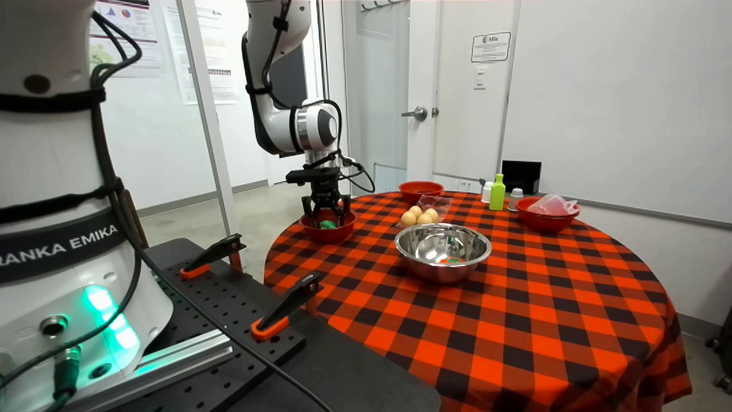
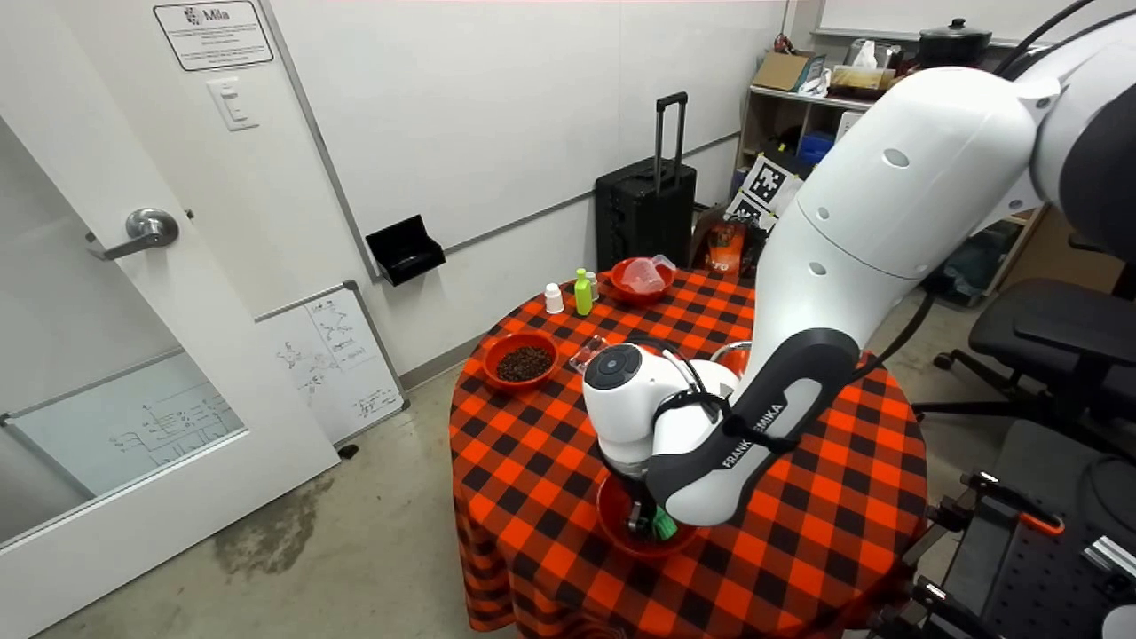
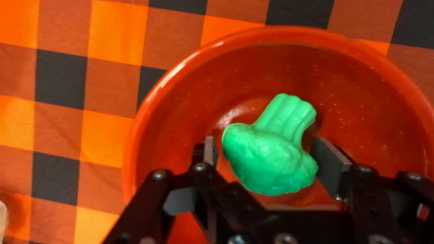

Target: Put the broccoli toy on the table

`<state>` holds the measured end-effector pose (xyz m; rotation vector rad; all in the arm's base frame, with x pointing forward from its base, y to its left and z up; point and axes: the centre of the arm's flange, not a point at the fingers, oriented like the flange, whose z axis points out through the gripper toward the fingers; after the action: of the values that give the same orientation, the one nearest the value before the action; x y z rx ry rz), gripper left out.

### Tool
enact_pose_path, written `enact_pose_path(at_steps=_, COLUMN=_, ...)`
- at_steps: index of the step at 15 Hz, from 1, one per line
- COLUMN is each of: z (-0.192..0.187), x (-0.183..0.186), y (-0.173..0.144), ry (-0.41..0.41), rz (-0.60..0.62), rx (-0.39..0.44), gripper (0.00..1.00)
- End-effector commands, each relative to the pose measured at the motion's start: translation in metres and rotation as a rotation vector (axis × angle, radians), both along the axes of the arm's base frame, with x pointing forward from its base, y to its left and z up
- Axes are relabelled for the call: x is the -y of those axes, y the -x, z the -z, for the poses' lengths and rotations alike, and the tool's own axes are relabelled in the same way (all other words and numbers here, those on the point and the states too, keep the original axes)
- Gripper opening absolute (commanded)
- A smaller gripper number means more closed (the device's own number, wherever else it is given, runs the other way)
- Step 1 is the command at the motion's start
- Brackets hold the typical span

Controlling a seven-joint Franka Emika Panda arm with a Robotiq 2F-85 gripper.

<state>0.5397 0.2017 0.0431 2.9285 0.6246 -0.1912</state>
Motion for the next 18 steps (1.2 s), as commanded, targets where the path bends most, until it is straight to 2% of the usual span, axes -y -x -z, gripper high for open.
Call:
enact_pose_path(at_steps=1, z=0.003, x=-0.002, y=-0.009, ry=0.003, rz=-0.011, rx=0.004, gripper=0.41)
enact_pose_path(at_steps=2, z=0.002, x=-0.002, y=-0.009, ry=0.003, rz=-0.010, rx=0.005, gripper=0.33)
enact_pose_path(at_steps=3, z=0.001, x=-0.001, y=-0.010, ry=0.003, rz=-0.008, rx=0.007, gripper=0.31)
enact_pose_path(at_steps=7, z=-0.018, x=0.001, y=-0.010, ry=0.004, rz=0.001, rx=0.028, gripper=0.31)
enact_pose_path(at_steps=12, z=-0.086, x=0.008, y=-0.005, ry=0.006, rz=0.034, rx=0.110, gripper=0.31)
enact_pose_path(at_steps=15, z=-0.127, x=0.019, y=0.009, ry=0.018, rz=0.081, rx=0.155, gripper=0.31)
enact_pose_path(at_steps=18, z=-0.143, x=0.042, y=0.025, ry=0.042, rz=0.143, rx=0.171, gripper=0.31)
